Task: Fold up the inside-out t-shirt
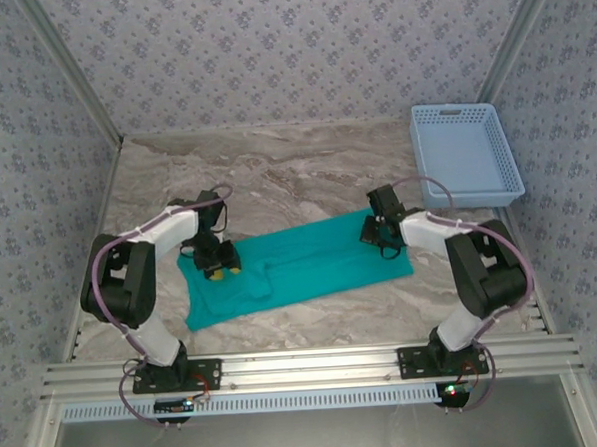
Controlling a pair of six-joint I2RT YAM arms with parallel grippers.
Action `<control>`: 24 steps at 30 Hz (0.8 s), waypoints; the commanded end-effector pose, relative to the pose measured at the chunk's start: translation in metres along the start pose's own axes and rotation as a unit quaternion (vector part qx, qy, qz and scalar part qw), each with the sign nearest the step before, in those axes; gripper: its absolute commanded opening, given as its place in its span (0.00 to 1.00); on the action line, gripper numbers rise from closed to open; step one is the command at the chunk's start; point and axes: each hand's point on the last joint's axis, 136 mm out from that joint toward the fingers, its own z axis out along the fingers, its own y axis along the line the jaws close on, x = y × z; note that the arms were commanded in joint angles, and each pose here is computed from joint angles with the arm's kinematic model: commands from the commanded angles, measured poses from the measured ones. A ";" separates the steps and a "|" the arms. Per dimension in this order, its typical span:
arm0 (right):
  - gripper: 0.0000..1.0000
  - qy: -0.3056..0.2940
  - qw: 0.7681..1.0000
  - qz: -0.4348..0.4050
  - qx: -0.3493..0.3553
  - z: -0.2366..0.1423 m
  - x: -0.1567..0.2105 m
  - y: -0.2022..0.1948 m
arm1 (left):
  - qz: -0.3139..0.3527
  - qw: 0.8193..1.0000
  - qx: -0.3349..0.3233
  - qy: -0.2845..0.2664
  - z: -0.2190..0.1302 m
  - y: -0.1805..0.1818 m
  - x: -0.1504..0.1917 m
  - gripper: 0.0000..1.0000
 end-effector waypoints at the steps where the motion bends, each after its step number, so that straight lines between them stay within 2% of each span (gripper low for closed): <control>1: 0.04 0.043 0.996 -0.077 -0.016 0.034 -0.001 0.013 | -0.016 0.999 0.025 0.033 -0.008 -0.001 0.031 0.42; 5: 0.06 0.040 0.994 -0.098 -0.036 0.055 -0.040 0.050 | -0.002 0.999 0.019 0.025 -0.016 -0.003 0.044 0.43; 7: 0.11 0.039 0.994 -0.087 -0.052 0.059 -0.060 0.068 | 0.021 1.000 0.010 0.019 -0.020 -0.009 0.048 0.43; 9: 0.16 0.035 0.994 -0.080 -0.062 0.052 -0.076 0.081 | 0.055 0.998 -0.006 0.005 -0.026 -0.018 0.049 0.43; 12: 0.31 0.022 0.997 -0.048 -0.064 0.025 -0.092 0.086 | 0.127 0.991 -0.035 -0.039 -0.044 -0.035 0.043 0.43; 14: 0.35 0.022 0.997 -0.026 -0.065 0.007 -0.093 0.080 | 0.167 0.983 -0.034 -0.074 -0.053 -0.046 0.036 0.43; 18: 0.38 0.014 0.999 0.002 -0.030 -0.019 -0.082 0.046 | 0.201 0.969 -0.035 -0.142 -0.054 -0.053 0.012 0.43; 21: 0.39 0.013 1.000 0.012 -0.014 -0.022 -0.065 0.028 | 0.198 0.967 -0.035 -0.155 -0.038 -0.049 0.006 0.44; 24: 0.37 0.025 0.999 0.022 -0.022 -0.003 -0.048 0.018 | 0.177 0.974 -0.052 -0.128 -0.017 -0.033 0.011 0.44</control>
